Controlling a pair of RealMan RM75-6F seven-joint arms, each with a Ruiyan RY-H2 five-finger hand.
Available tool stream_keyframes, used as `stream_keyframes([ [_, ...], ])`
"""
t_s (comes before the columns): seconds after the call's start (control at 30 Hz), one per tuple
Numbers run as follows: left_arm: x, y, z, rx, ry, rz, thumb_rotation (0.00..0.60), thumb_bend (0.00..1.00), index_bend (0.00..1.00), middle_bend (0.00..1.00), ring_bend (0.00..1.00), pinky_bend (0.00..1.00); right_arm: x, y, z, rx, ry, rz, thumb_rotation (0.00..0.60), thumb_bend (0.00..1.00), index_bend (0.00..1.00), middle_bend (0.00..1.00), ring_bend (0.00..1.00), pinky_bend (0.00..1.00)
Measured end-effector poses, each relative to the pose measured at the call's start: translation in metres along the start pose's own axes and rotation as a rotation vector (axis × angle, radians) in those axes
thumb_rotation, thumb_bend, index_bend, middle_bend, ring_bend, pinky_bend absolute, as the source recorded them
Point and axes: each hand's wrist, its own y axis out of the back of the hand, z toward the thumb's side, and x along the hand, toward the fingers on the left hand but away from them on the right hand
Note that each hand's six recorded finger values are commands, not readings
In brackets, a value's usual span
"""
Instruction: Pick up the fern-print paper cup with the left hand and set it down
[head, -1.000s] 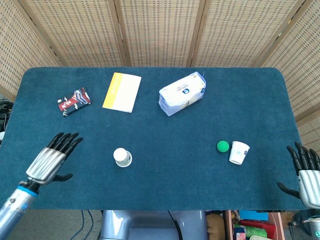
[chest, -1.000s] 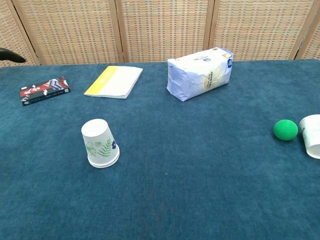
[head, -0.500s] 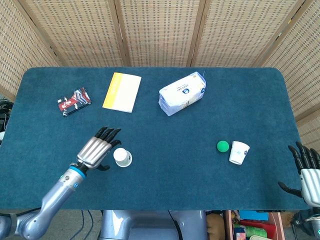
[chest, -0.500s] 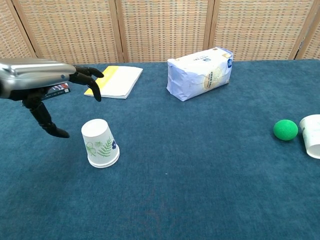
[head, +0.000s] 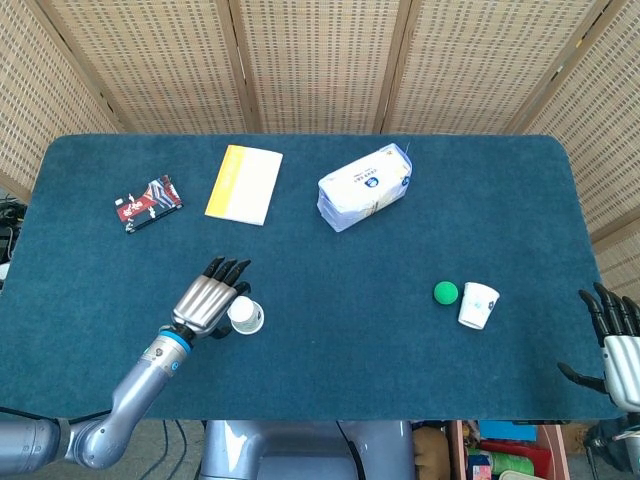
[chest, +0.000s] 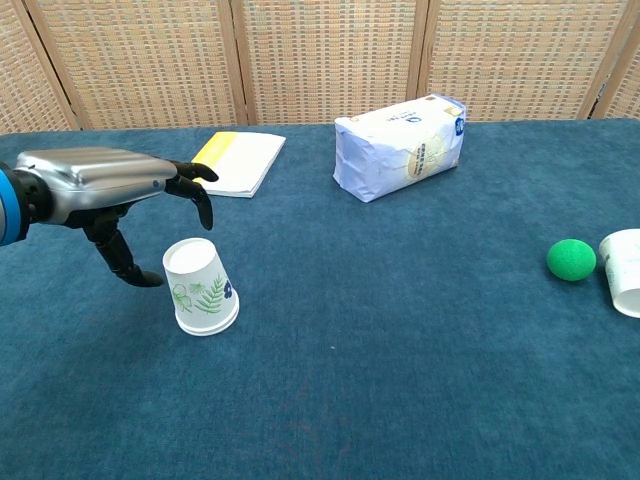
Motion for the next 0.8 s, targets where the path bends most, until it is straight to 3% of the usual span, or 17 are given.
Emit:
stream_keyframes([
  [0.8, 0.0087, -0.0025, 0.0012, -0.008, 0.012, -0.007, 0.6, 0.29, 0.36, 0.0, 0.0, 0.0, -0.001, -0.0015, -0.0016, -0.003, -0.006, 0.008, 0.6, 0.0, 0.0, 0.0, 0.0, 0.0],
])
